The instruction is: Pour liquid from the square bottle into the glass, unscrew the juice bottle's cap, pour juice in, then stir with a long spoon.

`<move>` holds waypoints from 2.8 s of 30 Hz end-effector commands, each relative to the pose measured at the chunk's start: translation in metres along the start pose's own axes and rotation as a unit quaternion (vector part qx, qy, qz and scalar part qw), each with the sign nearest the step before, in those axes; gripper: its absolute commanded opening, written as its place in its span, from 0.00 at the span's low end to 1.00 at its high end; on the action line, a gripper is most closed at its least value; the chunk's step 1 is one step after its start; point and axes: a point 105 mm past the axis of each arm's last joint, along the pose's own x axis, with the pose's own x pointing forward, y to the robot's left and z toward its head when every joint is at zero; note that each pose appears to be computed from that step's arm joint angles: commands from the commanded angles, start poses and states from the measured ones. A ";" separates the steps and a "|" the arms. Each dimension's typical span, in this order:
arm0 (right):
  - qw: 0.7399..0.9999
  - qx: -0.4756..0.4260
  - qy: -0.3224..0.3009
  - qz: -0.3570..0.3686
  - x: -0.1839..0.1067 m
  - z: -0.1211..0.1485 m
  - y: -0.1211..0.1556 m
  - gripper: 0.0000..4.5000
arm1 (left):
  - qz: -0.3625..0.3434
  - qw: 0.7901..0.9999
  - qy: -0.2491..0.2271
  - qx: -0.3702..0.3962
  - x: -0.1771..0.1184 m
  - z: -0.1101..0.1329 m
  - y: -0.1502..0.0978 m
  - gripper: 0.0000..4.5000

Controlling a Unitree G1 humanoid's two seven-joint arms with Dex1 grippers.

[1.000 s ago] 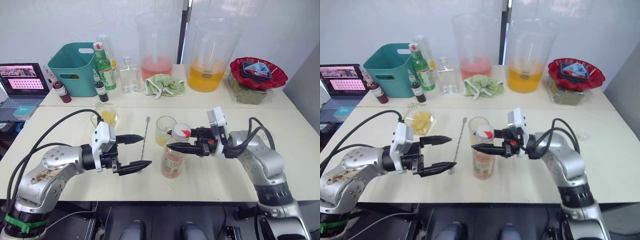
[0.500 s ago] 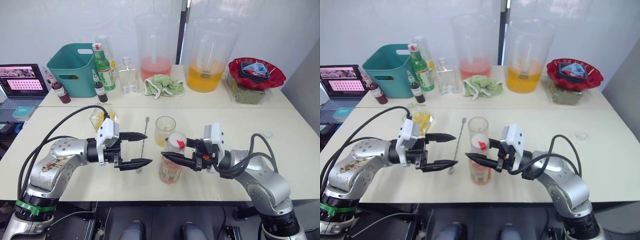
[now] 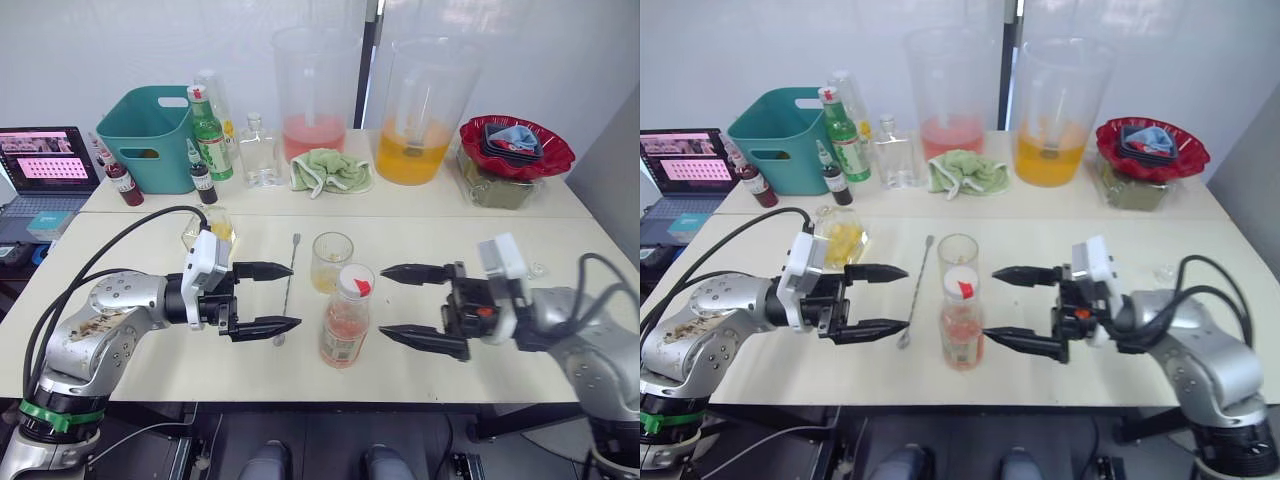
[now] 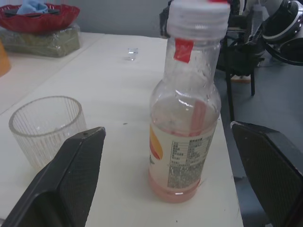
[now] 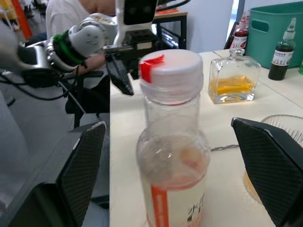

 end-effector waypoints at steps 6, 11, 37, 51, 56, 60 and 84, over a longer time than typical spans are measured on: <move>0.997 0.013 0.066 -0.028 -0.050 -0.001 0.006 1.00 | -0.033 0.999 -0.032 0.026 0.022 0.017 0.003 1.00; 0.994 0.001 0.068 -0.080 -0.068 0.003 0.003 1.00 | -0.056 0.997 -0.043 0.032 0.041 0.022 0.002 1.00; 0.986 -0.011 0.075 -0.148 -0.071 -0.006 -0.005 1.00 | -0.111 0.993 -0.008 0.039 0.092 0.019 -0.004 0.87; 0.994 -0.022 -0.003 -0.104 -0.024 0.018 -0.005 1.00 | -0.100 0.993 -0.011 0.056 0.087 0.026 -0.002 0.29; 0.994 -0.022 -0.041 -0.099 0.007 0.039 -0.011 1.00 | -0.084 0.994 -0.010 0.074 0.084 0.034 0.003 0.29; 0.994 -0.018 -0.055 -0.089 0.028 0.047 -0.012 1.00 | -0.069 0.995 -0.005 0.078 0.084 0.032 0.008 0.29; 1.000 -0.023 -0.005 -0.002 0.063 0.029 -0.006 0.39 | -0.042 0.997 0.008 0.057 0.080 0.020 0.003 0.29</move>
